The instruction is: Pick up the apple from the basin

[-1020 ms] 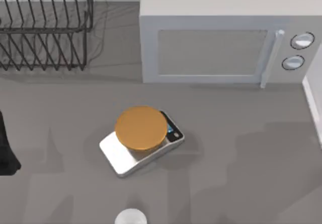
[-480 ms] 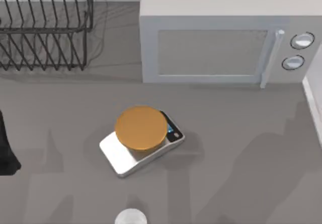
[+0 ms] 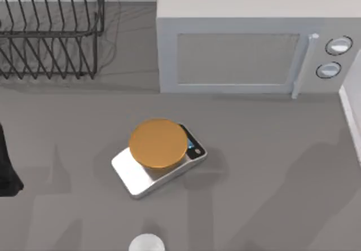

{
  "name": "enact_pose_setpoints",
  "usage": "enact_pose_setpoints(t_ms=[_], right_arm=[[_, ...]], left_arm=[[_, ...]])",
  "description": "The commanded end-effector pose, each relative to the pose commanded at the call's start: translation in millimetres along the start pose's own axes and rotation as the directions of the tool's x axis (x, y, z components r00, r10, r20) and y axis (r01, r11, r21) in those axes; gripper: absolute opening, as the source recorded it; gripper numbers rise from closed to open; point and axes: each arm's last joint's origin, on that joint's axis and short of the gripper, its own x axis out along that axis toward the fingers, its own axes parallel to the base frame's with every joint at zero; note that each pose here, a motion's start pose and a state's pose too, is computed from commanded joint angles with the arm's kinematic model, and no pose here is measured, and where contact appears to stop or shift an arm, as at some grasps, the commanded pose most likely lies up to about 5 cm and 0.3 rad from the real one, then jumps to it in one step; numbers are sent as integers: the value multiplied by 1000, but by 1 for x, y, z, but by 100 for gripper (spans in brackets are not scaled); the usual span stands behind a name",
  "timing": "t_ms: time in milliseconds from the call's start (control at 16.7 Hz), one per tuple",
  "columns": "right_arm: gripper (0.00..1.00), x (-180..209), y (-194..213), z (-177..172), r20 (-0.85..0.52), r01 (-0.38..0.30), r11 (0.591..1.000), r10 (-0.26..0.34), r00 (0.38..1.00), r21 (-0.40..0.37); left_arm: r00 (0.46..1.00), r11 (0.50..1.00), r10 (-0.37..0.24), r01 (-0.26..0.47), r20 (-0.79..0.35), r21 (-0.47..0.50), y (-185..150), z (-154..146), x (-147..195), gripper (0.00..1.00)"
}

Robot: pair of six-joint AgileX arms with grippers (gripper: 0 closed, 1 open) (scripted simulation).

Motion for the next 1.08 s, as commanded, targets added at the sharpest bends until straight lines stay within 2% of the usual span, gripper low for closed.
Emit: enact_pose_setpoints(t_ms=[420, 540, 780, 1080], right_arm=[[100, 102, -1, -1, 18, 6, 1000, -6, 1000, 3], [100, 116, 0, -5, 9, 3, 1000, -3, 1000, 3], [100, 118, 1, -5, 7, 2, 1000, -2, 1000, 3], [62, 118, 1, -5, 7, 2, 1000, -2, 1000, 3]], left_arm=[[1000, 1000, 0, 0, 0, 0, 0, 0, 0, 100], [1000, 1000, 0, 0, 0, 0, 0, 0, 0, 100], [1000, 1000, 0, 0, 0, 0, 0, 0, 0, 100], [1000, 1000, 0, 0, 0, 0, 0, 0, 0, 100]])
